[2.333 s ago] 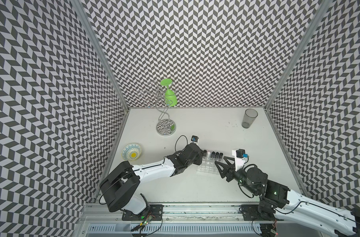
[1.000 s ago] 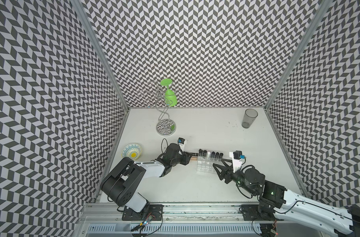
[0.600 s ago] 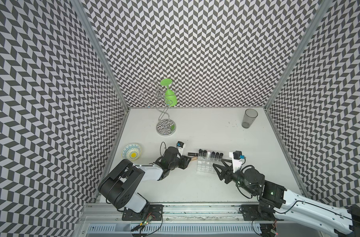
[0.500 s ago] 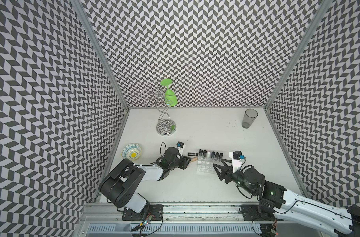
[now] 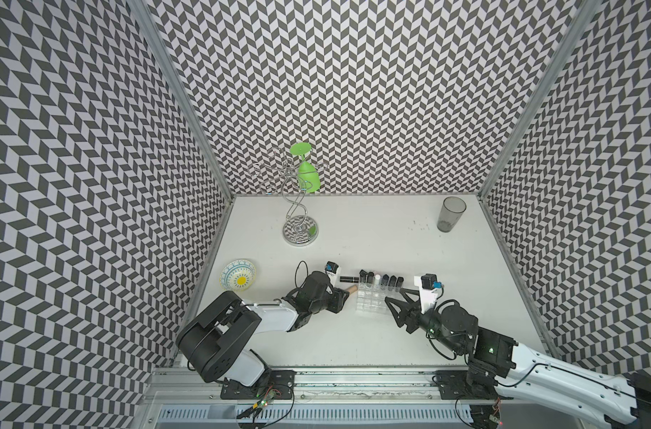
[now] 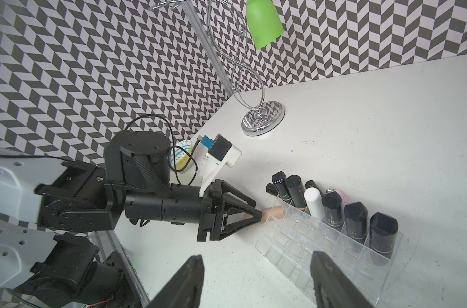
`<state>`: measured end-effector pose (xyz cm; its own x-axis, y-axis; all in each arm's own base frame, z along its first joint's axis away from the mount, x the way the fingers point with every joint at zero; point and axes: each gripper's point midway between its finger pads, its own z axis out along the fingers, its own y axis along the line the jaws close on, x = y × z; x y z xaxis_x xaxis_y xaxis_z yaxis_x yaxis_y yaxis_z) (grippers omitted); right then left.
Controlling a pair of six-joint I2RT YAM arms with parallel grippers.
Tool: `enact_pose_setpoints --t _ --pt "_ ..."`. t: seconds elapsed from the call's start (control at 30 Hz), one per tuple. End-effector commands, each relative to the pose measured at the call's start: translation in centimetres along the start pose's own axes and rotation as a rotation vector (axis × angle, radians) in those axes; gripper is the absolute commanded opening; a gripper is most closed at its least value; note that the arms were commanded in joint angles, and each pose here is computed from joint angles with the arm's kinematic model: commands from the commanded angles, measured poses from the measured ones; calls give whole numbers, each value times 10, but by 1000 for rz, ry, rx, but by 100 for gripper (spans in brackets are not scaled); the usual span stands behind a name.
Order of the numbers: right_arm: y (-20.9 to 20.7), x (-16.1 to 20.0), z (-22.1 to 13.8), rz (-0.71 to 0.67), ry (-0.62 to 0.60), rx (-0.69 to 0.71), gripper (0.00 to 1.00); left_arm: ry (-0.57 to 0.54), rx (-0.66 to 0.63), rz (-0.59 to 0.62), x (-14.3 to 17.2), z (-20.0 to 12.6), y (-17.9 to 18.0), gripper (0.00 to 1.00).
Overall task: Arrange the lipsticks in the organizer
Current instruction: Pick up the lipstick at the center of the board.
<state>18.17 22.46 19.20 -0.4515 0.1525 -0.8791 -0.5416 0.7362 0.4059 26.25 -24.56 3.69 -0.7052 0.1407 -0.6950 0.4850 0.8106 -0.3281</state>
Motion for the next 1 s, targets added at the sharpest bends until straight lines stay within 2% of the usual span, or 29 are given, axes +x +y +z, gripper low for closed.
enact_pose_setpoints --t 0.0,0.1,0.2,0.37,0.47,0.67,0.77,0.83,0.97 --pt "6 -8 1 8 -36 -25 67 69 -81 -20 15 -1 12 49" --pt "6 -7 1 8 -32 -26 67 112 -77 -29 23 6 12 49" --pt "6 -7 0 10 -34 -26 67 159 -127 -57 33 12 19 47" --pt "8 -11 -1 9 -43 -31 67 169 -152 -73 36 8 17 36" --pt "9 -13 -1 9 -45 -32 67 214 -246 -74 42 6 24 37" --pt "8 -12 -1 7 -42 -31 67 299 -280 -74 61 17 29 36" --pt "9 -13 -2 9 -45 -35 67 344 -303 -86 74 21 34 24" --pt "11 -16 -3 8 -51 -44 67 343 -280 -92 75 22 31 5" --pt "12 -17 -5 9 -60 -50 67 302 -248 -110 65 14 24 3"
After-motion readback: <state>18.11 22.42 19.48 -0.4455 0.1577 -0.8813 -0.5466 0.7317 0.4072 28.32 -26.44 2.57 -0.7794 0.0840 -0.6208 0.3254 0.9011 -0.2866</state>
